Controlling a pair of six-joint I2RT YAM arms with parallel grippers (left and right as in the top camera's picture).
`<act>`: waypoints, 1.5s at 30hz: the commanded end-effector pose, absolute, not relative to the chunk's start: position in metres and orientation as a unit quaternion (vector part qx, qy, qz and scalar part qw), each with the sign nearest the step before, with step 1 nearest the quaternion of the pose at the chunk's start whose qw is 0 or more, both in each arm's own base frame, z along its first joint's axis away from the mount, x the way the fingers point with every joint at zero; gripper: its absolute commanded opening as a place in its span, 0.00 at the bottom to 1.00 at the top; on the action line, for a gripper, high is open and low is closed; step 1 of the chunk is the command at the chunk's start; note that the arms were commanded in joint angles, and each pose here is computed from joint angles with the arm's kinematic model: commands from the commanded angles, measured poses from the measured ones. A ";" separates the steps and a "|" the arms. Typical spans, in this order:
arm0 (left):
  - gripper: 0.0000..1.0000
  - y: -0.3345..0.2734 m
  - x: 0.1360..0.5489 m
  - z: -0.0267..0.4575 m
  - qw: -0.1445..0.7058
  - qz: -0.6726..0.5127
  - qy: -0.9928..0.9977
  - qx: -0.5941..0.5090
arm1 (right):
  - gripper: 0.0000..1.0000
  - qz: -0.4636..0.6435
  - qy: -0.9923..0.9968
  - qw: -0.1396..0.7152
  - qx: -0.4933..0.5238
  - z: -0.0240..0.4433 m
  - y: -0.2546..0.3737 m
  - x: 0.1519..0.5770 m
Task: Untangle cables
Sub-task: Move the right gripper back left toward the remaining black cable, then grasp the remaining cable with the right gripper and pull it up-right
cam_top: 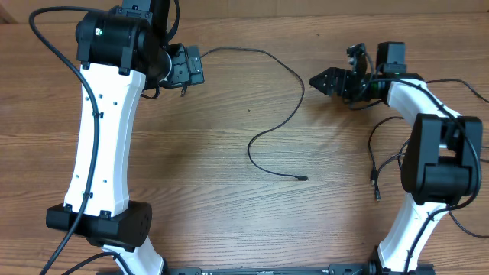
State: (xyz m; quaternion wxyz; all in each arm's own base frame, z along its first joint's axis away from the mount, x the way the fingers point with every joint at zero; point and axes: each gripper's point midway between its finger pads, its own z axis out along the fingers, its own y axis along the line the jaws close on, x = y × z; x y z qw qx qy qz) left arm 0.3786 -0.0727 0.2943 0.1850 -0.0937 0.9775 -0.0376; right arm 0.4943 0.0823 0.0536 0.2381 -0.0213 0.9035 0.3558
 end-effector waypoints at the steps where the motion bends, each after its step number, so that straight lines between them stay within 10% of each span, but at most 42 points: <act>1: 1.00 -0.071 0.381 0.289 0.178 -0.039 0.978 -0.101 | 1.00 0.372 0.902 0.219 -0.019 0.039 0.104 0.498; 21: 1.00 -0.071 0.381 0.289 0.178 -0.039 0.978 -0.101 | 0.98 0.378 0.904 0.196 -0.044 0.016 0.180 0.492; 25: 1.00 -0.071 0.381 0.289 0.178 -0.039 0.978 -0.101 | 0.77 0.380 0.902 0.198 -0.049 0.017 0.184 0.492; 30: 1.00 -0.071 0.381 0.289 0.178 -0.039 0.978 -0.101 | 0.06 0.380 0.902 0.199 -0.049 0.017 0.184 0.492; 45: 1.00 -0.071 0.381 0.289 0.178 -0.039 0.978 -0.101 | 0.03 0.319 0.907 0.273 -0.041 0.095 0.158 0.503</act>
